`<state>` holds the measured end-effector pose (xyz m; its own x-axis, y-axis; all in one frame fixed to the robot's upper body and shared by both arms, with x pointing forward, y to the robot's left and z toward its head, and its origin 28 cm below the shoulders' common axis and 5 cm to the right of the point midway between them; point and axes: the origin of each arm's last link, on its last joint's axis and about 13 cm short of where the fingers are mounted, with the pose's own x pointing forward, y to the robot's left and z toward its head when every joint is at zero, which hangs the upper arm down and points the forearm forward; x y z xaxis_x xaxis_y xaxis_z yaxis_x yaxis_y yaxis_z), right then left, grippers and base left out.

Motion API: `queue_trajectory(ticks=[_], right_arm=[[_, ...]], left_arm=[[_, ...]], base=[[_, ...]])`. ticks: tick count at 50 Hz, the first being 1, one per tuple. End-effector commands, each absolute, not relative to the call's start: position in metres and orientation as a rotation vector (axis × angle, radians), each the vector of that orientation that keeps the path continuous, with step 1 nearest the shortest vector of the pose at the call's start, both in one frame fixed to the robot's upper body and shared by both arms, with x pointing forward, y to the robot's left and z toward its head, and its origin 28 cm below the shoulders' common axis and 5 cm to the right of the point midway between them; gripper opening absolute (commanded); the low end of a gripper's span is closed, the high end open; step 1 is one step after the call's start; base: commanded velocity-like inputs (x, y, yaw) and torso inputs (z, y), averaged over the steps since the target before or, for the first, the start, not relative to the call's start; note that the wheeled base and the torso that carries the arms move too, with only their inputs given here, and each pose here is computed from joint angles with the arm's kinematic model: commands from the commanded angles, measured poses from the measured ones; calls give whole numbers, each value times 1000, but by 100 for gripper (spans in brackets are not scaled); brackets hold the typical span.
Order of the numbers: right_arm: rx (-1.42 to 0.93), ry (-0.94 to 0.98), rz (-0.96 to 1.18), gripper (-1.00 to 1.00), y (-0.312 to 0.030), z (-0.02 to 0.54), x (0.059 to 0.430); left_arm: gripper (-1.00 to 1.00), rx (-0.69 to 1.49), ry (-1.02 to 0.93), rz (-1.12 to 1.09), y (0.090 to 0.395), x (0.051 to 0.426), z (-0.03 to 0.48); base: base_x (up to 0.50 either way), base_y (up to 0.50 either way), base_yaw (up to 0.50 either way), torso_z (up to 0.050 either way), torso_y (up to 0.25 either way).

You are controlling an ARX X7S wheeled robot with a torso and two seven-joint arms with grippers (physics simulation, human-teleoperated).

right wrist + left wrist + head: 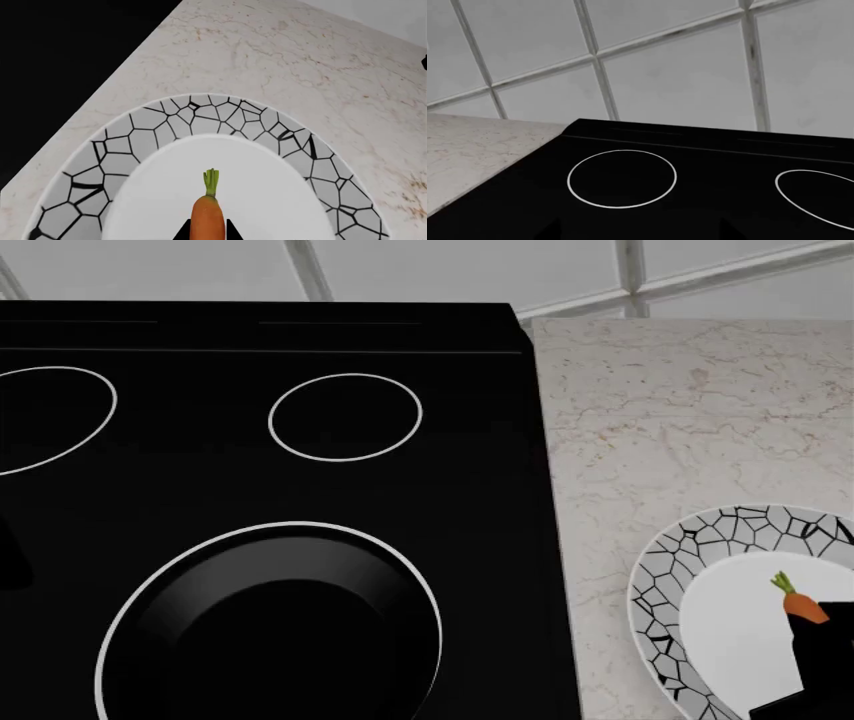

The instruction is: Pick the carrot from the pan and place it on the plate.

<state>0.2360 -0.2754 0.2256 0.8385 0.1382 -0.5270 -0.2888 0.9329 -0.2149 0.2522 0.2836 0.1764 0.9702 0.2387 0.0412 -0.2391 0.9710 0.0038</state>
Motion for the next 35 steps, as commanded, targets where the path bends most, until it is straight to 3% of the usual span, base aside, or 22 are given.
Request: queue_trajectory(ticks=[1, 12, 13, 35], right_arm=[[-304, 501, 280, -100, -269, 226, 241], [-294, 516, 269, -100, -270, 225, 241], [-295, 517, 268, 100, -270, 225, 242], [-283, 432, 245, 100, -269, 247, 235]], left_arm=[[100, -2, -36, 251, 283, 251, 174], [100, -3, -37, 253, 284, 251, 174], [100, -2, -38, 254, 284, 250, 174], [100, -4, -43, 256, 284, 244, 176]], base=[[0, 0, 0, 0, 0], [0, 0, 0, 0, 0], [0, 0, 0, 0, 0], [0, 0, 0, 0, 0]])
